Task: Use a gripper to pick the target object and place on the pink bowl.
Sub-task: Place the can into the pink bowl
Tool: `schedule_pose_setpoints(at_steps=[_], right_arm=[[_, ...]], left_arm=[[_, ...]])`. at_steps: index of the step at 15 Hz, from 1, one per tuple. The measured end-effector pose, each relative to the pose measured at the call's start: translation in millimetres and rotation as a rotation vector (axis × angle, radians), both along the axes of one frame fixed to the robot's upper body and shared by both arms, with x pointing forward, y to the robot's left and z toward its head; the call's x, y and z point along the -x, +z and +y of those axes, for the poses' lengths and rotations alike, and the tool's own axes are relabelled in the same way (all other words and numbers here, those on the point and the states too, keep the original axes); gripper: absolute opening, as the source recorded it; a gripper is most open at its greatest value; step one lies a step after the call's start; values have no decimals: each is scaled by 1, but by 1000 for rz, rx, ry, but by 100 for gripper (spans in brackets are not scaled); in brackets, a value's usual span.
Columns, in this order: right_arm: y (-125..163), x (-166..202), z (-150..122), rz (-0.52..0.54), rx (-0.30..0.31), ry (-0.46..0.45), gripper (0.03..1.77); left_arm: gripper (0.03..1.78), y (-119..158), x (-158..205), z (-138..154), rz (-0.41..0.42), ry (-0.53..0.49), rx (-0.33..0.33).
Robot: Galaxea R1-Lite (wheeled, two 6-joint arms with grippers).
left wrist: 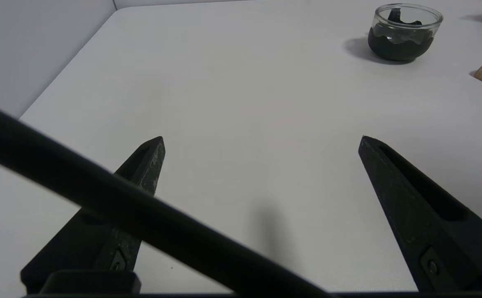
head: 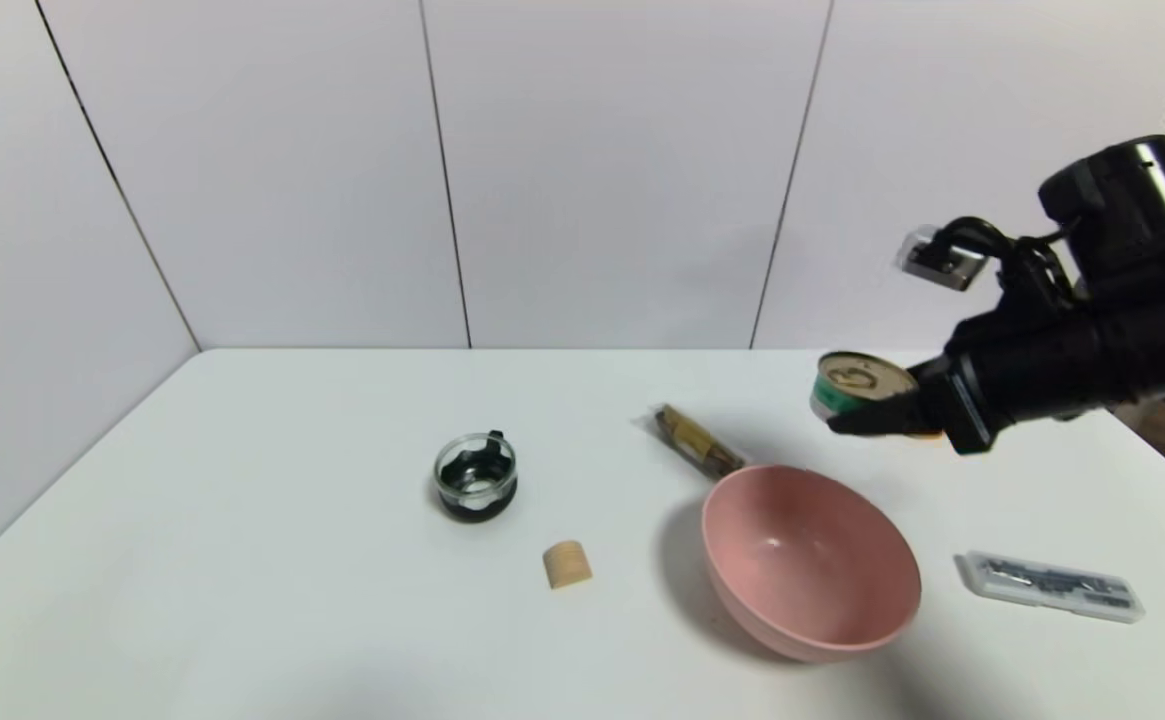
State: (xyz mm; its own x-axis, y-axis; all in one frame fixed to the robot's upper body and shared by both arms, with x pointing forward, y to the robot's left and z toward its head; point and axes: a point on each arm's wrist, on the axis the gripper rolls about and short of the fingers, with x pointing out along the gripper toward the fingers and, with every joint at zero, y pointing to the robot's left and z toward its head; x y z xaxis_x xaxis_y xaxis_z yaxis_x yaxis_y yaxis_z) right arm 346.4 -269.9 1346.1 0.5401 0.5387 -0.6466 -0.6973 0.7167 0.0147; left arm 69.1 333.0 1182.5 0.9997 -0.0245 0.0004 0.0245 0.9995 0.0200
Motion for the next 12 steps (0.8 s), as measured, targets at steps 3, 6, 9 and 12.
schedule_pose_setpoints(at_steps=[3, 6, 9, 12], right_arm=[[-8, 59, 9, 14, 2, 106, 98], [-21, 96, 13, 33, 9, 196, 98], [-26, 101, 18, 31, 7, 230, 98], [-29, 83, 28, -27, -13, 235, 97]], left_arm=[[169, 0, 0, 0, 0, 0, 0], [169, 0, 0, 0, 0, 0, 0], [169, 0, 0, 0, 0, 0, 0], [169, 0, 0, 0, 0, 0, 0]])
